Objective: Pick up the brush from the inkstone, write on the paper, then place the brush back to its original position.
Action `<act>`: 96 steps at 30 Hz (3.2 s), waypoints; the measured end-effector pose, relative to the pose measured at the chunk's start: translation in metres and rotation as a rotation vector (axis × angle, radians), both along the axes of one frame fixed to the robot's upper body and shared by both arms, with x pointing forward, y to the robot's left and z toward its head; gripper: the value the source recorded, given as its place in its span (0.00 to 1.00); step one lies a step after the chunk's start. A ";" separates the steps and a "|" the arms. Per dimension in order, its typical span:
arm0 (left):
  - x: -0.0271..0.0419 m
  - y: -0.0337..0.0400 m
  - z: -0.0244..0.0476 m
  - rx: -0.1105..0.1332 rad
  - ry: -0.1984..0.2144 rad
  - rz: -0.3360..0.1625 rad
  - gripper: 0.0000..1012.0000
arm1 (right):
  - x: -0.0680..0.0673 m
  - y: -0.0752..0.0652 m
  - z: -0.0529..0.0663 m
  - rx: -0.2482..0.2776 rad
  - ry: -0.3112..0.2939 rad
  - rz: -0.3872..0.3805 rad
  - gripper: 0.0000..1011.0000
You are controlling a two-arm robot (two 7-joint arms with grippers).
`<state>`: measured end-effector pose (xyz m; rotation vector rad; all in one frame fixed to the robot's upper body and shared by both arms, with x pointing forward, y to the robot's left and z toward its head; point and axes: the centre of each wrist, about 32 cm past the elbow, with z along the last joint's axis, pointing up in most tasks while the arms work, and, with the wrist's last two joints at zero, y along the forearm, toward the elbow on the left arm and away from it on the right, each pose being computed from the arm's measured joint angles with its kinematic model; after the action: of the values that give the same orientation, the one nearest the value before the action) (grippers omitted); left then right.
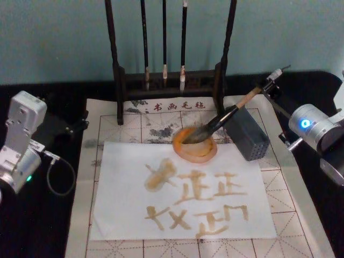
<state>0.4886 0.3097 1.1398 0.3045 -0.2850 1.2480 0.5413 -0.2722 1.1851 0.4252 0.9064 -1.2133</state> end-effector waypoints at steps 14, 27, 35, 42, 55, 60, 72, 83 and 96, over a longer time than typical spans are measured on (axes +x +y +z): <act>0.0000 0.0000 0.0000 0.000 0.000 0.000 0.99 | -0.001 0.004 -0.003 0.000 0.028 -0.026 0.18; 0.0000 0.0000 0.0000 0.000 0.000 0.000 0.99 | -0.001 0.007 -0.006 -0.008 0.038 -0.027 0.18; 0.0000 0.0000 0.0000 0.000 0.000 0.000 0.99 | -0.002 0.009 -0.007 -0.013 0.047 -0.031 0.18; 0.0000 0.0000 0.0000 0.000 0.000 0.000 0.99 | -0.002 0.010 -0.008 -0.015 0.052 -0.033 0.18; 0.0000 0.0000 0.0000 0.000 0.000 0.000 0.99 | -0.002 0.011 -0.008 -0.027 0.057 -0.037 0.18; 0.0000 0.0000 0.0000 0.000 0.000 0.000 0.99 | -0.002 0.011 -0.008 -0.025 0.056 -0.037 0.18; 0.0000 0.0000 0.0000 0.000 0.000 0.000 0.99 | -0.002 0.011 -0.008 -0.023 0.056 -0.036 0.34; 0.0000 0.0000 0.0000 0.000 0.000 0.000 0.99 | -0.002 0.011 -0.008 -0.023 0.056 -0.035 0.67; 0.0000 0.0000 0.0000 0.000 0.000 0.000 0.99 | -0.002 0.011 -0.008 -0.023 0.056 -0.035 0.99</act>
<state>0.4886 0.3097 1.1398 0.3044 -0.2851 1.2480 0.5395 -0.2614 1.1767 0.3922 0.9351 -1.2719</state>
